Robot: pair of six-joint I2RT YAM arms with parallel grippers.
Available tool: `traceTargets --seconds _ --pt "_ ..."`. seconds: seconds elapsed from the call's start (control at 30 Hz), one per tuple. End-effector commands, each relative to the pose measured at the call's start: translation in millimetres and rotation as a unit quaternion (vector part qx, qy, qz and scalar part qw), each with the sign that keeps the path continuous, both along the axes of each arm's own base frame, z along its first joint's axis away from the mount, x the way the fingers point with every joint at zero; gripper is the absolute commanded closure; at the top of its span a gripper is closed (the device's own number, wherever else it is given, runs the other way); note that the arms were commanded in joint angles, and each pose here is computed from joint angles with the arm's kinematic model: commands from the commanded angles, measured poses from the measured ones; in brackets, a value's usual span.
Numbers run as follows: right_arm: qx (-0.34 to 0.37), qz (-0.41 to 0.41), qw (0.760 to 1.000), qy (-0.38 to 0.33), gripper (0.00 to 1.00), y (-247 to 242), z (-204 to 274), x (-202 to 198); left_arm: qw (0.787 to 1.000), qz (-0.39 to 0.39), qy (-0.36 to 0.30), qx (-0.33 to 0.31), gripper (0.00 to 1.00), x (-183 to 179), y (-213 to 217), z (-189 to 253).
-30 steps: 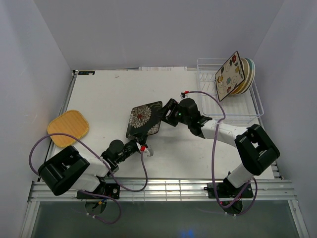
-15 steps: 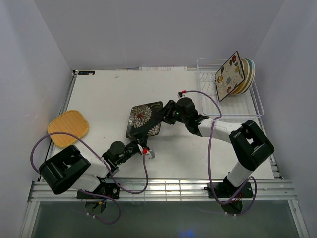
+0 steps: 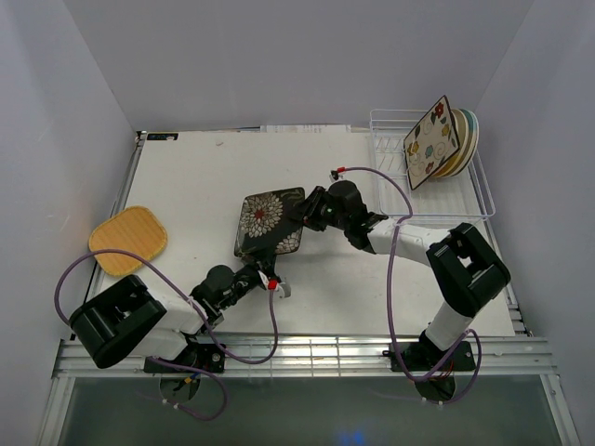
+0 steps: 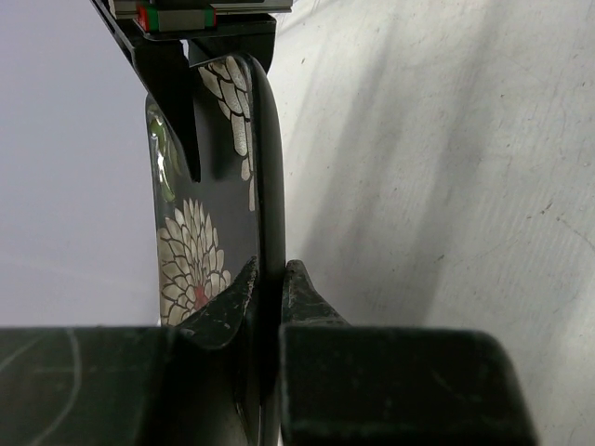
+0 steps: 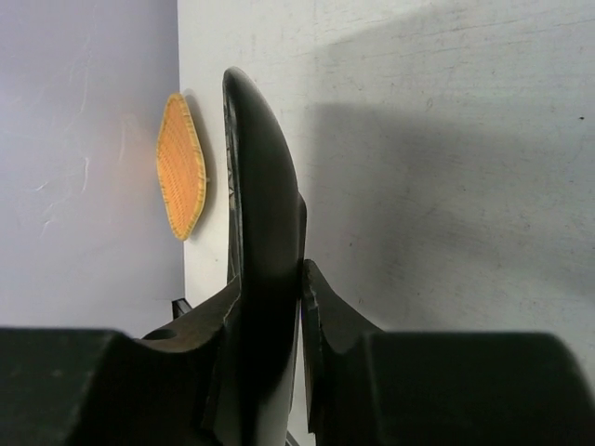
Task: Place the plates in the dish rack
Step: Pick up the plate from the corner of the board.
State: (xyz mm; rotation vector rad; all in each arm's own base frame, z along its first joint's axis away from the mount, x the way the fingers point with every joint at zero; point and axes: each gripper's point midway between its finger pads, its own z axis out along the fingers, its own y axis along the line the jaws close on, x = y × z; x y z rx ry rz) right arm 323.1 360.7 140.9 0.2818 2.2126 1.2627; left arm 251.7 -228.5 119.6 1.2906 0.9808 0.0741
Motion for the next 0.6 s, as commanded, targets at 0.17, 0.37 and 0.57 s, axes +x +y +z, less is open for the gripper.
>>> traceTargets --seconds 0.17,0.37,0.57 --pt "0.013 0.007 1.000 -0.023 0.92 16.1 19.1 7.7 0.982 0.000 -0.143 -0.124 0.96 -5.1 2.3 102.6" --pt "0.011 -0.001 1.000 -0.026 0.92 13.1 19.6 9.6 0.983 0.001 -0.138 -0.120 0.66 -4.1 1.6 99.5" --pt "0.007 -0.011 0.999 -0.030 0.92 8.2 19.8 10.3 0.984 -0.002 -0.126 -0.122 0.41 -5.8 1.3 96.4"
